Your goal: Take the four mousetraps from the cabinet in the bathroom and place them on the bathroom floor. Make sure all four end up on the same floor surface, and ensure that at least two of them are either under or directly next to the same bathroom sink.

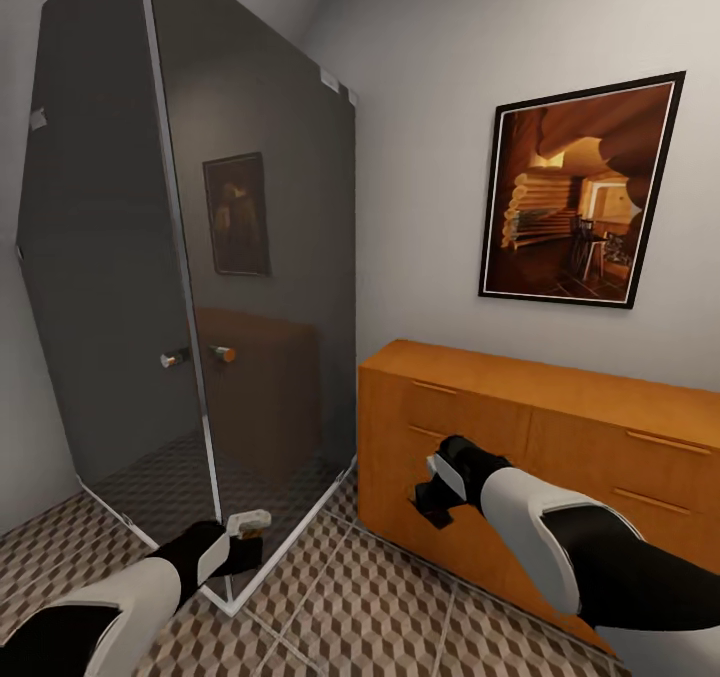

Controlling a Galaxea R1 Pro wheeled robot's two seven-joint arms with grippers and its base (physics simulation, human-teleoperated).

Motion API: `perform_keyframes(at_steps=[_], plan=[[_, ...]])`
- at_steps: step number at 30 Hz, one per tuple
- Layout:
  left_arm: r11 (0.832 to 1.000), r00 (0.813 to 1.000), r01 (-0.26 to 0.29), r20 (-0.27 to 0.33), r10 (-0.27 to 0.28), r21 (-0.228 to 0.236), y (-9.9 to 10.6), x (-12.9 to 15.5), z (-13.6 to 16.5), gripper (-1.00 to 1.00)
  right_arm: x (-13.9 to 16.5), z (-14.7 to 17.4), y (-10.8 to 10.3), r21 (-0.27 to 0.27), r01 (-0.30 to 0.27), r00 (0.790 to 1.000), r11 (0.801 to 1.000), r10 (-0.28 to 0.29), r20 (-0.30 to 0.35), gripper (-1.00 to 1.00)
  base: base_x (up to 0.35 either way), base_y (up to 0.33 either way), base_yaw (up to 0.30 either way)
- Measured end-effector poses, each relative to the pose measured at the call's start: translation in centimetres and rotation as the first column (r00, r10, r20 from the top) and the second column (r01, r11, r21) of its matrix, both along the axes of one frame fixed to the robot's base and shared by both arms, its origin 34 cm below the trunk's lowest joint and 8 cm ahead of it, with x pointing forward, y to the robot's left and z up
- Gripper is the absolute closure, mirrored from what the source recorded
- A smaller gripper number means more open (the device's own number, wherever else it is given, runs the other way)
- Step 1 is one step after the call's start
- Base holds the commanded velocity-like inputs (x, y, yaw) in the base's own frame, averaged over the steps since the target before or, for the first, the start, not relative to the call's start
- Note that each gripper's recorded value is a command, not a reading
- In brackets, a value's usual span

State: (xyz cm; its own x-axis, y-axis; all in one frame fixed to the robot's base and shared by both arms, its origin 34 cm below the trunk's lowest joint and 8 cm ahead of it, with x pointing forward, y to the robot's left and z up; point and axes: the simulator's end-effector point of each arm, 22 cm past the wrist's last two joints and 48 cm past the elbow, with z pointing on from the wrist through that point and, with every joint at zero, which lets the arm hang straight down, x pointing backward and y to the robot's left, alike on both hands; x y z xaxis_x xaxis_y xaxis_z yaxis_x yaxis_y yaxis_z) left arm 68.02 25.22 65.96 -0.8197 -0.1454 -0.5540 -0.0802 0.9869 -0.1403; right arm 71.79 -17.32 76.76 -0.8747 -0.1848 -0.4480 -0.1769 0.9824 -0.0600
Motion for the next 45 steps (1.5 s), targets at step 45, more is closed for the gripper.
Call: perform_keyframes(at_steps=[45], plan=[[0.983,0.983,-0.182,-0.036,0.182,-0.021,4.6,-12.2,-12.2,1.00,-14.5,-19.4,2.3,-0.055,-0.108,0.990,0.993,0.103,-0.098,1.00,0.000,0.000,0.214]])
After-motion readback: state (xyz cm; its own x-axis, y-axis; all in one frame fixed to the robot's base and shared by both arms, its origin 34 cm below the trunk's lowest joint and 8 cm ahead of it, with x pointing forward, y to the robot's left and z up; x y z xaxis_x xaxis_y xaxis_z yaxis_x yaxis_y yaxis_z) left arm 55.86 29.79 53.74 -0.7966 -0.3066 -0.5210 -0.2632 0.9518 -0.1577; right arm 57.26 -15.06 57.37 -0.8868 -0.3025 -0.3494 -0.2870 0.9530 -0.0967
